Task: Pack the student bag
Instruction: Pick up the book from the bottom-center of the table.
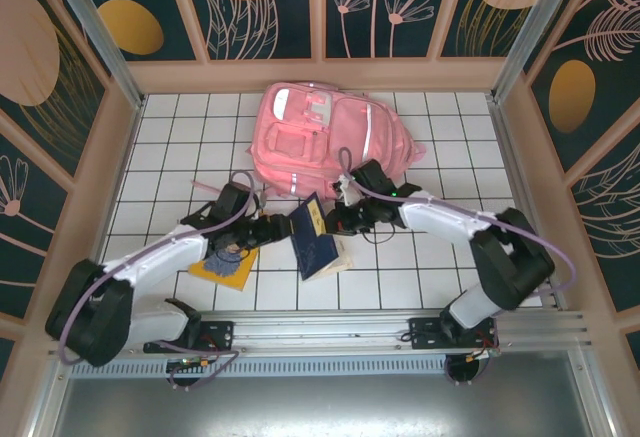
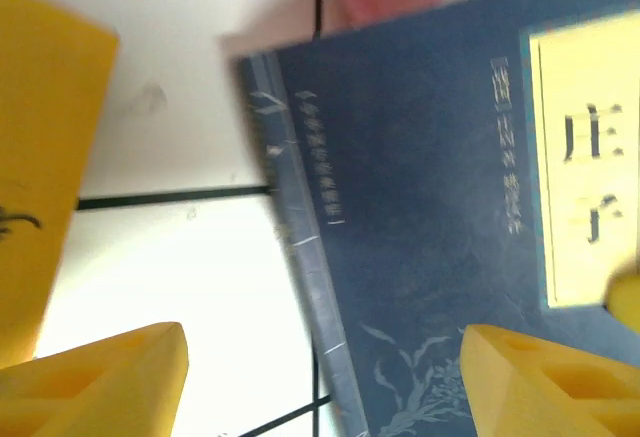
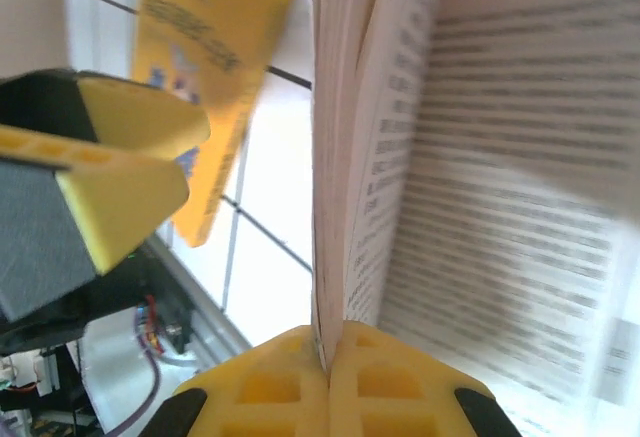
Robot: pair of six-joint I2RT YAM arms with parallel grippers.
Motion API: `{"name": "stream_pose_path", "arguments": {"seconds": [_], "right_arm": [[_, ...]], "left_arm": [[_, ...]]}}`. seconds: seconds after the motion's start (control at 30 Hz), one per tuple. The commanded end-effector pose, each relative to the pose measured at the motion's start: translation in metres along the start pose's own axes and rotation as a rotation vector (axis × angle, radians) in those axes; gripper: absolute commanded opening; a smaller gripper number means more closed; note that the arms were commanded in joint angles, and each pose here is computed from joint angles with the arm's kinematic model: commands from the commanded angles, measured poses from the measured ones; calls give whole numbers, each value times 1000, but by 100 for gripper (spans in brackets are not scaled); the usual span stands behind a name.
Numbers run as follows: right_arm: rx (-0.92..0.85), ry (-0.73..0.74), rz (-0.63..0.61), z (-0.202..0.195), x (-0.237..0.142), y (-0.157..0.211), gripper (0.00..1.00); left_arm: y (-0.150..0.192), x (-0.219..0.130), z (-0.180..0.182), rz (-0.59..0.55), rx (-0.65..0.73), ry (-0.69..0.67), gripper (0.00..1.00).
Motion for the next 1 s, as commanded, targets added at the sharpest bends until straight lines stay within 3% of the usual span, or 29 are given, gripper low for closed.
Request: {"name": "stream_pose_path", "arguments": {"seconds": [0.0,0.27,0.47,0.63,0.77,0.97], "right_arm": [[-56,-59,-71,29,-36,-3,0],[-168,-193,-279,79,-108,-28,0],[-267,-302,-367,112,-138,-40,0],[-313,-385,-414,127,-150,-43,0],[-328,-418,-444,131,-155,-46,0],[-308,-383,-463,126,-154,-50,0]], "left_arm": [[-8,-29,-15,-96,25,-29,74],[-32,-81,-65,-157,57,385,85],[-36,-97,-99,-85,133,693,88],[-34,-101,-107,-36,139,856,86],[-30,-117,-115,-38,169,1008,78],[-23,-134,-118,-64,208,1107,48]]}}
Point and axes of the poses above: each hand's point on the last joint's axis, 136 mm out from that joint toward the fingers, its own x axis out along the fingers, its own z axis along the line the jaws close on, y = z × x, the point moved 10 cm from there along -x, back along the fingers, and after that the axes turned 12 degrees about -x, right-handed, at the moved point
